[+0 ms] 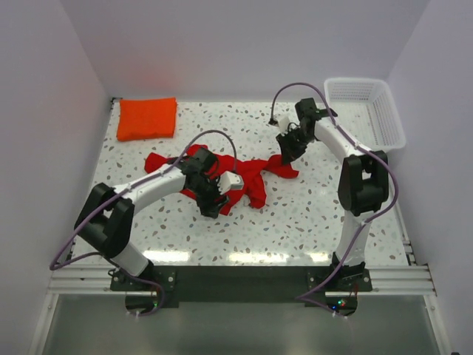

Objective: Fold and stack the t-shirts
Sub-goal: Flatten the tshirt out

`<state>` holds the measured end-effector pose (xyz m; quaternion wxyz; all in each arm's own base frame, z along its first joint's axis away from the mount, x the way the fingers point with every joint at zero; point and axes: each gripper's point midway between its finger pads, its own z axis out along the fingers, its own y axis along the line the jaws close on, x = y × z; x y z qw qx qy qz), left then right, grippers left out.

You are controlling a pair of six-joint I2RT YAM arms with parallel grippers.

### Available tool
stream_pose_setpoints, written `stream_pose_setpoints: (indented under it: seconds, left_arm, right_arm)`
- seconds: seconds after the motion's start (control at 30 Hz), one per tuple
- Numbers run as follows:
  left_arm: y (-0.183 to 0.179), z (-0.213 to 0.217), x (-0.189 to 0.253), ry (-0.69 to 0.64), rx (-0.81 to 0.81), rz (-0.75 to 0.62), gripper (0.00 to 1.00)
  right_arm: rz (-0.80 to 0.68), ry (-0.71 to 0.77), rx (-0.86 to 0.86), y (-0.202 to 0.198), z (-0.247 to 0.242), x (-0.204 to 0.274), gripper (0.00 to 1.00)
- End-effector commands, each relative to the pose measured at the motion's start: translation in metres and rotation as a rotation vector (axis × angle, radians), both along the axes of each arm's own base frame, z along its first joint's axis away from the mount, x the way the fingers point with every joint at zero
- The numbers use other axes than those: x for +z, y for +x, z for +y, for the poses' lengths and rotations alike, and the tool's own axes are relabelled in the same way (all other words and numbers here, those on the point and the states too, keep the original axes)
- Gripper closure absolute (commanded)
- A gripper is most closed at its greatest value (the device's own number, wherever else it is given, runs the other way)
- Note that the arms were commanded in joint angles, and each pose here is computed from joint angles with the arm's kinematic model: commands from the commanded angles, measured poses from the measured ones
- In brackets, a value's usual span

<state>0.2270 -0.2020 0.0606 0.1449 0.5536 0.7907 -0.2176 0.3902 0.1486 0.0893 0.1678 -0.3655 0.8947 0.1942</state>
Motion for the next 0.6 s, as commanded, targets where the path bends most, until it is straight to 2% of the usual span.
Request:
stream_pose_setpoints:
  seconds: [0.0, 0.17, 0.33, 0.57]
  left_arm:
    - [0.011, -0.03, -0.007, -0.025, 0.178, -0.005, 0.41]
    - [0.02, -0.045, -0.015, 0.003, 0.307, -0.035, 0.39]
    - [0.019, -0.056, -0.026, 0.03, 0.348, -0.041, 0.38]
    - [0.008, -0.038, -0.069, 0.174, 0.373, 0.017, 0.43]
  right_arm:
    - [-0.074, -0.004, -0.049, 0.022, -0.003, 0.018, 1.0]
    - [-0.078, -0.002, -0.074, 0.027, -0.002, 0.018, 1.0]
    - [-0.08, -0.007, -0.078, 0.025, -0.004, 0.016, 1.0]
    - [-0.074, 0.014, -0.076, 0.023, 0.0, 0.018, 1.0]
